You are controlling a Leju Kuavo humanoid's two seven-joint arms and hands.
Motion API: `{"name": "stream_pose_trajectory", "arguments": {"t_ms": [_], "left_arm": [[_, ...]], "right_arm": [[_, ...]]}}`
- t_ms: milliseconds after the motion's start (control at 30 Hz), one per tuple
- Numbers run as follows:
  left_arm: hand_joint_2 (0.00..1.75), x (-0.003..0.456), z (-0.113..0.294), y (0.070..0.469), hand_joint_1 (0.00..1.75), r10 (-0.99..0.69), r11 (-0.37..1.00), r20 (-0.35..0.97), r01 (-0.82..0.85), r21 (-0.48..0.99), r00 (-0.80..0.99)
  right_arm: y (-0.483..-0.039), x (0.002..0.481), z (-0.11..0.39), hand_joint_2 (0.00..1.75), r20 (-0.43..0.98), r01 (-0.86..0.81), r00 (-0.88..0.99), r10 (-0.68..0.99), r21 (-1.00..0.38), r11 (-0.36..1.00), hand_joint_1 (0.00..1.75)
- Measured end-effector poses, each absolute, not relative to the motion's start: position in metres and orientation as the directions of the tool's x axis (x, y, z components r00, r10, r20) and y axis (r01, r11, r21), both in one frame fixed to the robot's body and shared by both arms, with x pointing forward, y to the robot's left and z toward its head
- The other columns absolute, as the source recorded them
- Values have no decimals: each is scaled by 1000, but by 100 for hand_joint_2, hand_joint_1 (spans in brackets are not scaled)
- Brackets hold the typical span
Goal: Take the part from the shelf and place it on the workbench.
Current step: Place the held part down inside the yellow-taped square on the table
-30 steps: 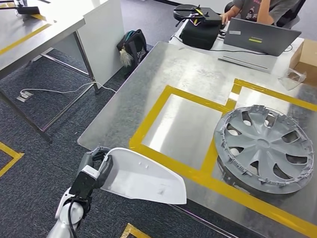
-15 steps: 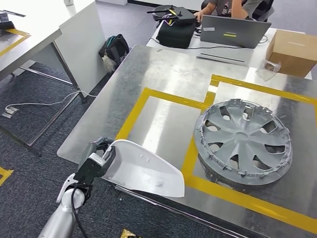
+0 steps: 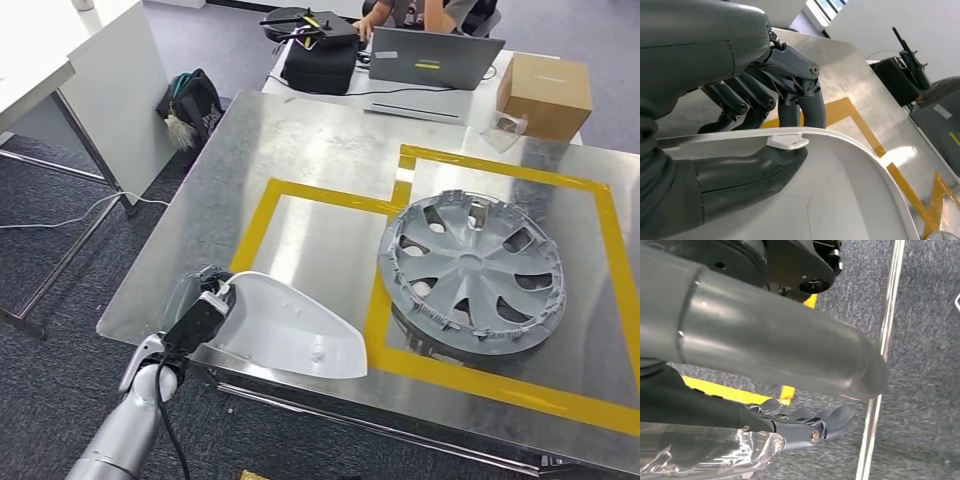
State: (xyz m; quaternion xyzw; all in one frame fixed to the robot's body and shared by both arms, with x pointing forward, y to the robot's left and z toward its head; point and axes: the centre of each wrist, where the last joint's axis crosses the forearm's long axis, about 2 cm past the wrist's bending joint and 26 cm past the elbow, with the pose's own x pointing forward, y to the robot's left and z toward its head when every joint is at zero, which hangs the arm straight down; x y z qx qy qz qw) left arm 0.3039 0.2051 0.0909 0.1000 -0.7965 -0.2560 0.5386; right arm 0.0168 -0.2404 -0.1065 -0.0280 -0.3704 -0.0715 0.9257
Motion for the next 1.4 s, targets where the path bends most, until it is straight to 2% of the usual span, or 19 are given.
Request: {"name": "stream_pose_trajectory", "arguments": {"t_ms": [400, 767, 1267, 1400], "left_arm": [[175, 352, 111, 200, 175, -668, 719, 679, -32, 694, -304], [175, 372, 112, 194, 175, -687, 714, 686, -48, 698, -238], [175, 378, 110, 195, 175, -688, 720, 699, -62, 691, -197], [175, 381, 110, 200, 0, -683, 729, 710, -82, 680, -172]], "right_arm": [[-238, 21, -107, 0, 687, 124, 721, -89, -2, 992, 0], [-236, 21, -108, 0, 682, 109, 727, -79, -2, 994, 0], [-235, 21, -108, 0, 679, 99, 730, -73, 0, 995, 0], [-235, 21, -109, 0, 677, 94, 733, -68, -2, 996, 0]]}}
